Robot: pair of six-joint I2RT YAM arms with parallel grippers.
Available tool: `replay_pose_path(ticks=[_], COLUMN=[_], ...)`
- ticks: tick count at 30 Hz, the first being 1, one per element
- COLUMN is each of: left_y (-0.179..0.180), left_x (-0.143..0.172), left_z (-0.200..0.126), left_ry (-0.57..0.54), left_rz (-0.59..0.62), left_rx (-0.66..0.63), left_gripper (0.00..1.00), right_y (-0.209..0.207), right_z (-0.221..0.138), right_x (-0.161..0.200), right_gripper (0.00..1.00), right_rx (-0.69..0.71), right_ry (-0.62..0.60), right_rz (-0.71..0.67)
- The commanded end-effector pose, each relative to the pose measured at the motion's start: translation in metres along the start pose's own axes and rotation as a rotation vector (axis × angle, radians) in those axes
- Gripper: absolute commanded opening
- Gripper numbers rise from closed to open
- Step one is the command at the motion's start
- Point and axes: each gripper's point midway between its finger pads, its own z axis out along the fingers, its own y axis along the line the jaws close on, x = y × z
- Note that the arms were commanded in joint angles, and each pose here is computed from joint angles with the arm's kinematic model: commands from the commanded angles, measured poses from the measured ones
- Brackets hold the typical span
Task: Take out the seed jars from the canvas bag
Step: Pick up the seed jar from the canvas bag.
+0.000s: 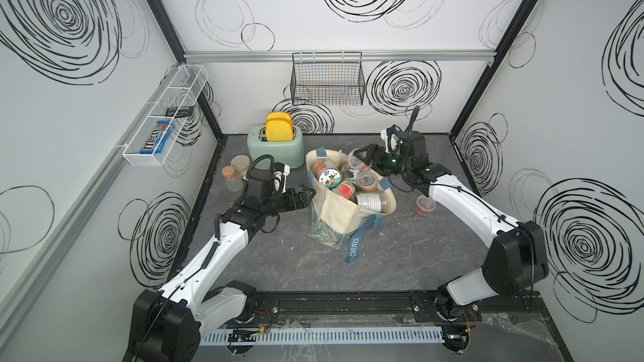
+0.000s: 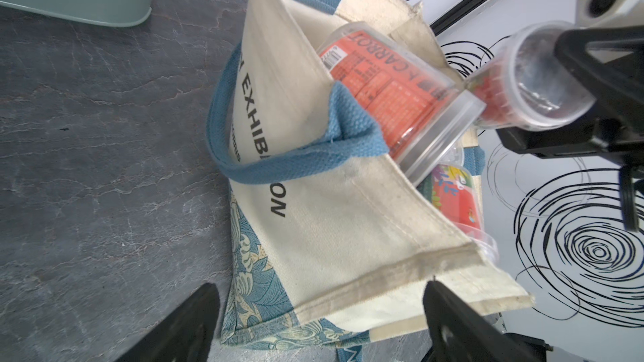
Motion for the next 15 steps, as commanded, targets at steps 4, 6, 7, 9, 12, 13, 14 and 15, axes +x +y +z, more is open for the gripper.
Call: replay_pose_path(ticks=[4, 6, 7, 9, 12, 13, 14, 15], left_y=[0.002, 0.003, 0.003, 0.003, 0.003, 0.003, 0.004, 0.004], left_x=[0.0, 0.001, 0.001, 0.001, 0.001, 0.001, 0.001, 0.001], left_z=[-0.002, -0.001, -0.002, -0.002, -0.002, -0.002, -0.003, -0.003], left_ry=[-0.022, -0.019, -0.019, -0.02, -0.019, -0.018, -0.018, -0.018], left_rz=[0.008, 0.006, 0.007, 0.008, 0.009, 0.01, 0.009, 0.01], left_rx=[0.002, 0.0, 0.0, -0.001, -0.003, -0.003, -0.005, -0.006], left_gripper=[0.96, 0.96, 0.96, 0.96, 0.96, 0.96, 0.96, 0.96], right_y=[-0.019, -0.032, -0.039, -0.057, -0.087, -0.095, -0.104, -0.113], right_z=[-0.047, -0.052, -0.055, -0.061, -0.064, -0.064, -0.063, -0.061], right_x=[-0.031, -0.033, -0.035, -0.043, -0.053, -0.056, -0.058, -0.061], right_gripper=[0.74, 0.73, 0.73, 0.73, 0.73, 0.73, 0.73, 0.73], right_rx=[-0.018, -0.002, 0.009, 0.035, 0.082, 0.093, 0.11, 0.129], right_ry=[-0.129, -0.144, -0.154, -0.175, -0.2, -0.205, -0.213, -0.223], right_rz=[0.024, 0.036, 0.04, 0.06, 0.092, 0.101, 0.108, 0.113])
